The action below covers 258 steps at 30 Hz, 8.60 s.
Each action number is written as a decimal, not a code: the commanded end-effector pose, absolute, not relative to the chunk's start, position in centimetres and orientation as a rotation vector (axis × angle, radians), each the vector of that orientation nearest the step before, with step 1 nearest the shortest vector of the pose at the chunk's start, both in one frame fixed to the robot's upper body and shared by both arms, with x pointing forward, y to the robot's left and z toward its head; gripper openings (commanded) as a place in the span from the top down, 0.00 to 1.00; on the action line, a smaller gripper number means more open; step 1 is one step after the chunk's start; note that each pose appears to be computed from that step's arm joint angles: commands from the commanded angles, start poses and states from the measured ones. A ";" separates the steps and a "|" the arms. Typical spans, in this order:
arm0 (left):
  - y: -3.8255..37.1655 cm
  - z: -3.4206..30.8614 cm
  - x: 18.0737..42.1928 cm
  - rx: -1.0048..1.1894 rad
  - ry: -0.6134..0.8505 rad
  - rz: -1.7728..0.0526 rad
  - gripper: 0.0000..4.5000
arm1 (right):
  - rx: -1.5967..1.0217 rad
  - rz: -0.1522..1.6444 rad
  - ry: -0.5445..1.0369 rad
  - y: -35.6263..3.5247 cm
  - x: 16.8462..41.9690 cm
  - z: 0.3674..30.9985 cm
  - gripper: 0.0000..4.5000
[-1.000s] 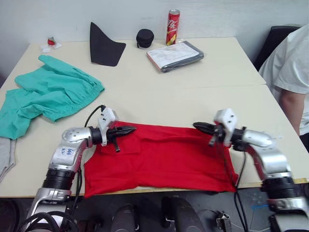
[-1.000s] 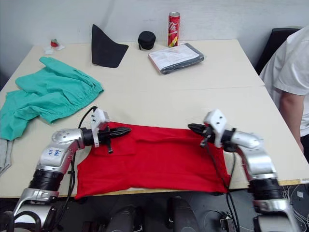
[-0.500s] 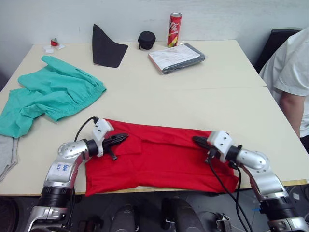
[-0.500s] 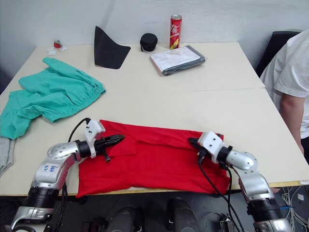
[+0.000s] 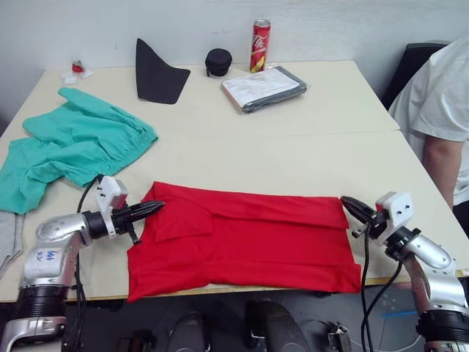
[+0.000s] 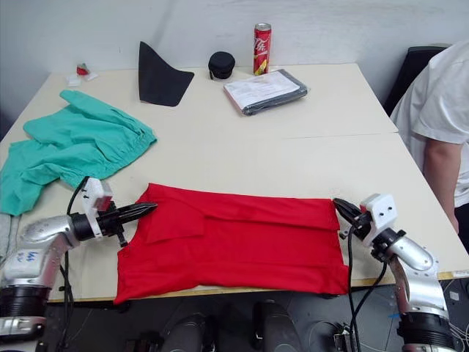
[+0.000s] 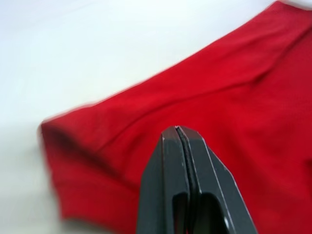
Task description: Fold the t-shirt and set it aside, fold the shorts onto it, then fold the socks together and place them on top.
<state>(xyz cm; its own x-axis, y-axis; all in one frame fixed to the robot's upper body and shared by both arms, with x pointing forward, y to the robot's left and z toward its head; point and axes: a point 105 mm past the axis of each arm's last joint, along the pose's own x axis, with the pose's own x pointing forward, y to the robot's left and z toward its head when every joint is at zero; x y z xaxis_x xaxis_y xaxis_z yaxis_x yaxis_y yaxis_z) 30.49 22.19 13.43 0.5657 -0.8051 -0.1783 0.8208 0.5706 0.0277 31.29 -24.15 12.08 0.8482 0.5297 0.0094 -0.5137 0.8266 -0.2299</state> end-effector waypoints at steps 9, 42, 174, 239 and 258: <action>16.7 11.8 35.0 0.109 0.071 -0.862 1.00 | -0.272 0.690 -0.034 -16.1 34.2 11.2 0.99; 16.3 17.3 23.8 0.159 -0.066 -1.343 0.01 | -0.241 0.934 0.621 -26.0 35.0 12.7 0.00; 20.7 13.0 28.0 0.046 0.329 -0.848 0.27 | 0.066 0.635 0.412 -22.7 37.4 17.1 0.23; 13.4 14.1 44.4 -0.120 0.165 -0.636 1.00 | 0.268 0.833 0.757 -15.3 28.2 11.5 1.00; 21.6 13.3 36.4 0.357 0.112 -0.637 0.42 | -0.212 1.033 0.315 -17.9 29.2 15.1 0.22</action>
